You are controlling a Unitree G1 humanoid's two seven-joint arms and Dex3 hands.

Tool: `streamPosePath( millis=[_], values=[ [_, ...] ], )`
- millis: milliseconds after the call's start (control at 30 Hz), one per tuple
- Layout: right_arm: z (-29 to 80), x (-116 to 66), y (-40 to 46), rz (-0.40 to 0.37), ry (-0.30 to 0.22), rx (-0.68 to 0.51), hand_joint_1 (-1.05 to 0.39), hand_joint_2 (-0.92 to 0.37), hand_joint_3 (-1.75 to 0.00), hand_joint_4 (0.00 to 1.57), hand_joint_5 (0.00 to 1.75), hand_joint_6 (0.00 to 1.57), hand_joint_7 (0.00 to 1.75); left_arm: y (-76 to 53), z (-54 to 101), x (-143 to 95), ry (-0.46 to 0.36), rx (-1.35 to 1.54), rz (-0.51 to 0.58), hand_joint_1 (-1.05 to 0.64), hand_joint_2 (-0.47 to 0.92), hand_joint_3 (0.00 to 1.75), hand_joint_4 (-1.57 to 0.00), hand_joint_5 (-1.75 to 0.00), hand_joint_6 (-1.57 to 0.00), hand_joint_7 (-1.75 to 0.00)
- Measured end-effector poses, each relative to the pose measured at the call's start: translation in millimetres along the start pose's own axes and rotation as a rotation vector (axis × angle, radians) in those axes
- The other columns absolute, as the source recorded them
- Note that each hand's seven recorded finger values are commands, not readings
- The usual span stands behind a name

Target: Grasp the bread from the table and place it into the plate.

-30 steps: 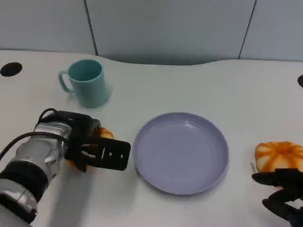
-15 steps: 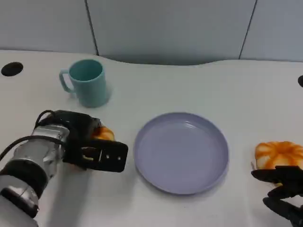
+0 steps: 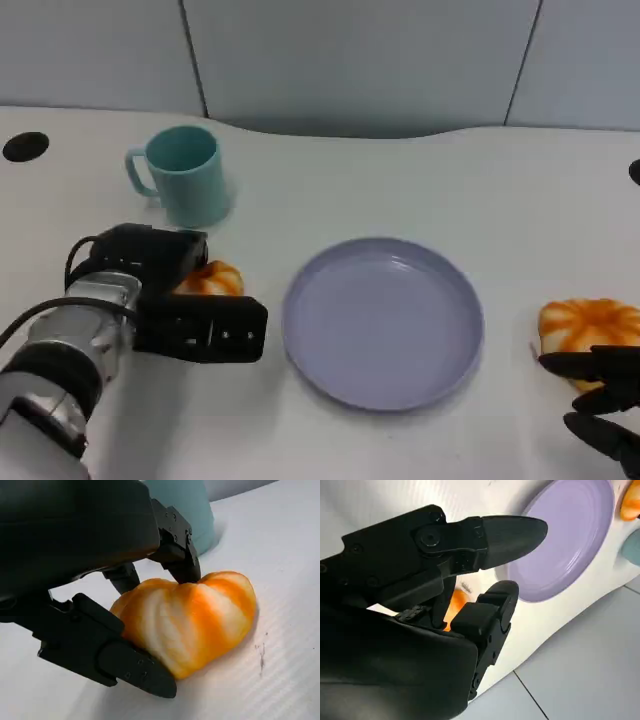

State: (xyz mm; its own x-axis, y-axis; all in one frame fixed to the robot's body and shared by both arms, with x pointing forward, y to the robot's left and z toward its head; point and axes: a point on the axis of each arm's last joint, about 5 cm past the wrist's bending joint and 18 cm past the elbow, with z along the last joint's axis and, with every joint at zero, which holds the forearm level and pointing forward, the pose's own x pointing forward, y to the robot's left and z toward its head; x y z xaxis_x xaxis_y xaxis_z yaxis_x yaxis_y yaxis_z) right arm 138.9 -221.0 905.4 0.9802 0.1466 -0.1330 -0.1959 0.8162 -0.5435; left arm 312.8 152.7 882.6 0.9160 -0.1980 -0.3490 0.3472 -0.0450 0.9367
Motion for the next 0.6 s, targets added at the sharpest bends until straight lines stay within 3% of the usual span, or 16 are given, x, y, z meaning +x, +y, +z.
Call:
streamPosePath(
  millis=[67, 233, 367, 467, 600],
  values=[
    [0.1, -0.1, -0.5, -0.003, 0.003, 0.0, -0.27, -0.92, -0.36, 0.64, 0.62, 0.78, 0.0, -3.7, -1.0, -1, -0.002, -0.027, 0.042, -0.15, 0.89, 0.01, -0.4, -1.74, -0.27, -1.72],
    [0.4, -0.3, -0.7, -0.005, 0.01, 0.002, -0.26, -0.92, -0.36, 0.64, 0.61, 0.78, 0.0, -9.1, -2.1, -2, 0.009, -0.061, 0.094, -0.1, 0.88, 0.01, -0.68, -1.75, -0.47, -1.75],
    [0.4, -0.4, -0.7, -0.004, 0.012, 0.002, -0.26, -0.92, -0.35, 0.65, 0.62, 0.78, 0.0, -14.8, -3.6, -4, 0.002, -0.09, 0.149, -0.09, 0.92, 0.04, -0.74, -1.75, -0.53, -1.75],
    [0.4, -0.4, -0.4, -0.005, 0.012, 0.003, -0.26, -0.92, -0.35, 0.64, 0.62, 0.79, 0.01, -19.6, -5.7, -7, -0.001, -0.131, 0.184, -0.17, 0.92, 0.12, -0.75, -1.75, -0.49, -1.75],
    [0.6, -0.1, 1.0, -0.01, 0.012, 0.008, -0.25, -0.92, -0.34, 0.65, 0.62, 0.79, 0.01, -20.0, -8.2, -8, 0.008, -0.201, 0.192, -0.17, 0.92, 0.08, -0.72, -1.75, -0.49, -1.75]
  ],
)
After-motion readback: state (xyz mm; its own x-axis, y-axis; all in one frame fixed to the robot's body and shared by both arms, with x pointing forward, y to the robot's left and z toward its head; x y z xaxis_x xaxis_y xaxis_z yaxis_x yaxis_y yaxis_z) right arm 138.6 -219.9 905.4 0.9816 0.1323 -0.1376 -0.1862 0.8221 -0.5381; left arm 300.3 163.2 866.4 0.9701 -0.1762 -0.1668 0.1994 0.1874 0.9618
